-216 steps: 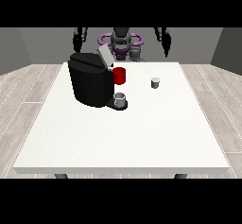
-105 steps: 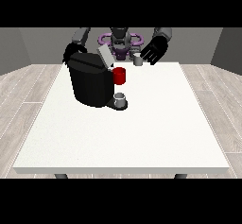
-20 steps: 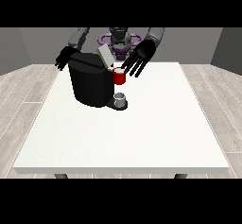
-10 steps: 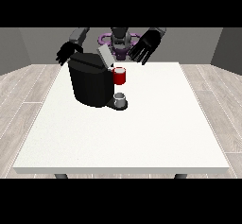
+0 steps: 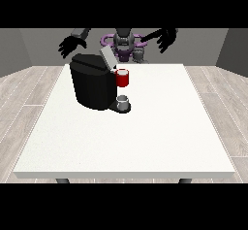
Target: Insert the coffee pod into the coffee machine and close the lid
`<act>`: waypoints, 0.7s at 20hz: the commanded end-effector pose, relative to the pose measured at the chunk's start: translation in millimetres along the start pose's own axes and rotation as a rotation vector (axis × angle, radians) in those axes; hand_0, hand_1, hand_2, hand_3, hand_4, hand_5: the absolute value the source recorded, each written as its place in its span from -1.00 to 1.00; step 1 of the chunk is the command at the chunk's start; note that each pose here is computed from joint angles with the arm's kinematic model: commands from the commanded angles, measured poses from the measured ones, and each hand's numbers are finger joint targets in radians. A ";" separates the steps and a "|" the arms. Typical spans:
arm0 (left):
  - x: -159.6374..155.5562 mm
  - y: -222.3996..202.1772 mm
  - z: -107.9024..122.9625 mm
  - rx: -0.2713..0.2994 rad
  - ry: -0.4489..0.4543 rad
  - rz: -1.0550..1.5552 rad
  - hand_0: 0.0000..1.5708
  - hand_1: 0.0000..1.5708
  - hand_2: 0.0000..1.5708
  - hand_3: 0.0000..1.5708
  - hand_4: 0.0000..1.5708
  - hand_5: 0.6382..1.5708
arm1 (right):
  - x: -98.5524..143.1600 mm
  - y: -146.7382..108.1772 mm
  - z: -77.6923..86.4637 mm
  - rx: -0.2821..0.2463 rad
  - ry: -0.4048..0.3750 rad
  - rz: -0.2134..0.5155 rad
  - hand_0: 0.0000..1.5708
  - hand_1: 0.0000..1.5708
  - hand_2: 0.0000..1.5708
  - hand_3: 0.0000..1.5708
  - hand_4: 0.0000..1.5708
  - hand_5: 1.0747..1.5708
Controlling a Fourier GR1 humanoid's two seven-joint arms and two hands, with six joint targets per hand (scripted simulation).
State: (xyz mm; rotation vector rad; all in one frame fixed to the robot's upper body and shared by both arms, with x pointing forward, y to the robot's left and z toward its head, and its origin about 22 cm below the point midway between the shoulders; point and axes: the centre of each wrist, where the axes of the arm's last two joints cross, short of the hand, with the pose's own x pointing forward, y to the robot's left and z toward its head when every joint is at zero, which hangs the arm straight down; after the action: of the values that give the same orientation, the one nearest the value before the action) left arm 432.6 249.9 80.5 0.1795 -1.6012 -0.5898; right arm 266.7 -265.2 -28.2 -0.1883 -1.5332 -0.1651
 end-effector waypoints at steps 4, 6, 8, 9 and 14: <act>-67.5 -44.1 42.0 0.021 0.086 0.237 -1.00 -1.00 -1.00 -1.00 -0.76 1.00 | 12.3 -15.8 5.8 0.118 -0.028 0.031 -1.00 -1.00 -1.00 -1.00 -0.53 1.00; -66.9 -41.4 40.9 0.067 0.074 0.303 -1.00 -1.00 -1.00 -1.00 -0.71 1.00 | 40.7 16.9 -8.5 0.146 -0.081 0.010 -1.00 -1.00 -1.00 -1.00 -0.67 1.00; -91.6 -46.9 63.7 0.075 0.108 0.321 -1.00 -1.00 -1.00 -1.00 -0.89 1.00 | 53.9 0.2 -11.5 0.185 -0.049 0.075 -1.00 -1.00 -1.00 -1.00 -1.00 1.00; -97.2 -63.9 67.9 0.035 0.151 0.357 -1.00 -1.00 -1.00 -1.00 -1.00 1.00 | 52.7 4.9 -9.6 0.192 -0.059 0.058 -1.00 -1.00 -1.00 -1.00 -1.00 1.00; -87.5 -82.1 68.1 -0.001 0.076 0.446 -1.00 -1.00 -1.00 -1.00 -1.00 1.00 | 52.4 8.0 -15.1 0.218 -0.079 0.063 -1.00 -1.00 -1.00 -1.00 -1.00 1.00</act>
State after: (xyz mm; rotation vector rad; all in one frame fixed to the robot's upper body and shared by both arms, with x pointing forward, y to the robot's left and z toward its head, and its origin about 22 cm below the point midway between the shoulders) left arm 372.4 256.8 -21.2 -0.0701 -1.5023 -0.2711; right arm 283.9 -262.7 25.6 -0.0818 -1.6128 0.0200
